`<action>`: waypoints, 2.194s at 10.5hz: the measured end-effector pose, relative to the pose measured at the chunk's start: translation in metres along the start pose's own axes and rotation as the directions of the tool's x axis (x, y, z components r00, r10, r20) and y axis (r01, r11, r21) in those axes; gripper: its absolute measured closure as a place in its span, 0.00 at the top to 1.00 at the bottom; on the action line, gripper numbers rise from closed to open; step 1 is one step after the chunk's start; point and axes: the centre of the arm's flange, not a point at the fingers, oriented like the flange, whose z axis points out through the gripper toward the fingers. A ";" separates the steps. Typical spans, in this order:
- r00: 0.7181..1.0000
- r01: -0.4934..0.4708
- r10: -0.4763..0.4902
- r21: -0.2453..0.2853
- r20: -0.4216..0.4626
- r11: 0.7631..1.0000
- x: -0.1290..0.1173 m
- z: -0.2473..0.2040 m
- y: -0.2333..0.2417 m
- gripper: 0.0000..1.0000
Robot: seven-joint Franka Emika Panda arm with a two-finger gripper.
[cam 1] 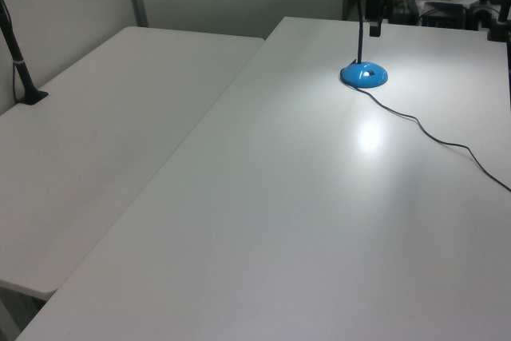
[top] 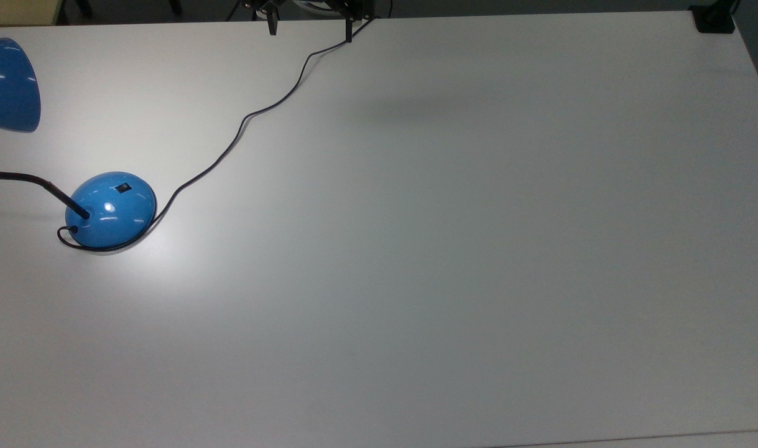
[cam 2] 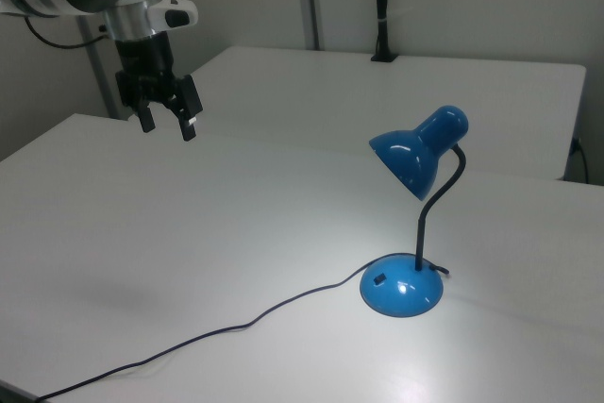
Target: Turn off the lamp
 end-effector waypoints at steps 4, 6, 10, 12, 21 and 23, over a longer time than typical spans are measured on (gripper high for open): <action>1.000 -0.001 0.001 0.000 0.000 1.000 0.000 0.000 0.000 1.00; 1.000 -0.001 0.001 0.000 0.000 1.000 0.000 0.000 0.001 1.00; 0.997 0.083 -0.083 0.000 0.000 0.997 0.000 0.000 0.001 0.67; 0.996 0.092 -0.092 0.000 0.001 0.996 0.000 0.000 0.001 0.33; 0.994 -0.076 0.077 0.008 -0.076 0.997 0.019 0.024 0.098 0.01; 0.988 -0.127 0.127 0.011 -0.093 0.992 0.026 0.062 0.128 0.01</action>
